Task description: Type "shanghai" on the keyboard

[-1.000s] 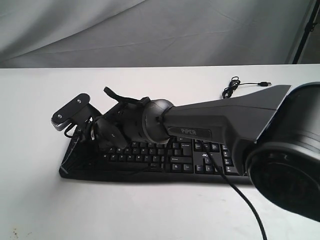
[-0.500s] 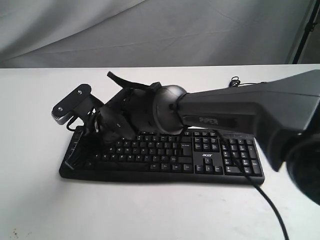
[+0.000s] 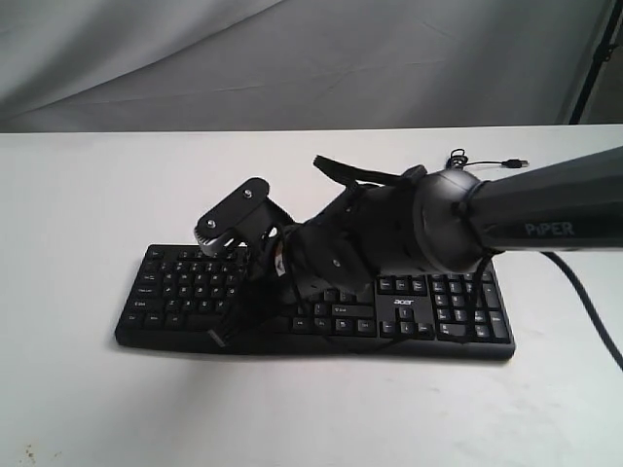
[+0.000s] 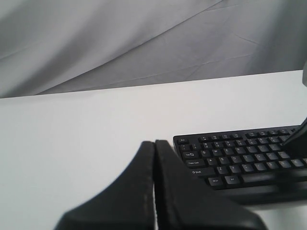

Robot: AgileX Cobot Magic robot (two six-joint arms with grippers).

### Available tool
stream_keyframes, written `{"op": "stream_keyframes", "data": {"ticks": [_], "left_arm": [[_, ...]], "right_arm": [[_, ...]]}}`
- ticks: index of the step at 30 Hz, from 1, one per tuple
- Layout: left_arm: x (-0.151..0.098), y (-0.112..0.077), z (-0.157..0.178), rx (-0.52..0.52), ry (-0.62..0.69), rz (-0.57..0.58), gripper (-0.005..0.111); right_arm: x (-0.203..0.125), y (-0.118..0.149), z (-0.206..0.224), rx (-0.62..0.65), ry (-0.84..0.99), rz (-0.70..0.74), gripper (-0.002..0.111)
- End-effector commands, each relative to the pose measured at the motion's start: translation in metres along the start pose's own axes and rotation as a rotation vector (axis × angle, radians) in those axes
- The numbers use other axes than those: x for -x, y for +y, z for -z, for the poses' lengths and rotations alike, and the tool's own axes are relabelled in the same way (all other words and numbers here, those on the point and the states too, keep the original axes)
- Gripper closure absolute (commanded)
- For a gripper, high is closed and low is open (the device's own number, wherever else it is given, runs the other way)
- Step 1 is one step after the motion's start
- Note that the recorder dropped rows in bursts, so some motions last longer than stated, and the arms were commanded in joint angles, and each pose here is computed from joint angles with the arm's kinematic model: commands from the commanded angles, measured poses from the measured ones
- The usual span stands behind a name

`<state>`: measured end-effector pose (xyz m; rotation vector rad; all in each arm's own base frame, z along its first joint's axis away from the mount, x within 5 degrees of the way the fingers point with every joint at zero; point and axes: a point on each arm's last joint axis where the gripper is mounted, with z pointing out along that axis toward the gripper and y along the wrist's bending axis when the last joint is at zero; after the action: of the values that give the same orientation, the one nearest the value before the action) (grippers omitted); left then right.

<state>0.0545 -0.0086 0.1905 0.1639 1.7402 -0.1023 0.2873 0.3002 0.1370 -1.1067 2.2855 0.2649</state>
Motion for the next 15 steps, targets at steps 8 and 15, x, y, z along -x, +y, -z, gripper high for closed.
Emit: {"op": "stream_keyframes", "data": {"ticks": [8,15], "left_arm": [[-0.001,-0.0002,-0.0001,-0.003,-0.002,0.001,0.107],[-0.001,-0.0002,-0.0001,-0.003,-0.002,0.001,0.107]], "right_arm": [[-0.0041,-0.0001,-0.0104,0.003,-0.03,-0.019,0.108],[-0.004,-0.0002,-0.0104,0.003,-0.031,-0.019,0.108]]}}
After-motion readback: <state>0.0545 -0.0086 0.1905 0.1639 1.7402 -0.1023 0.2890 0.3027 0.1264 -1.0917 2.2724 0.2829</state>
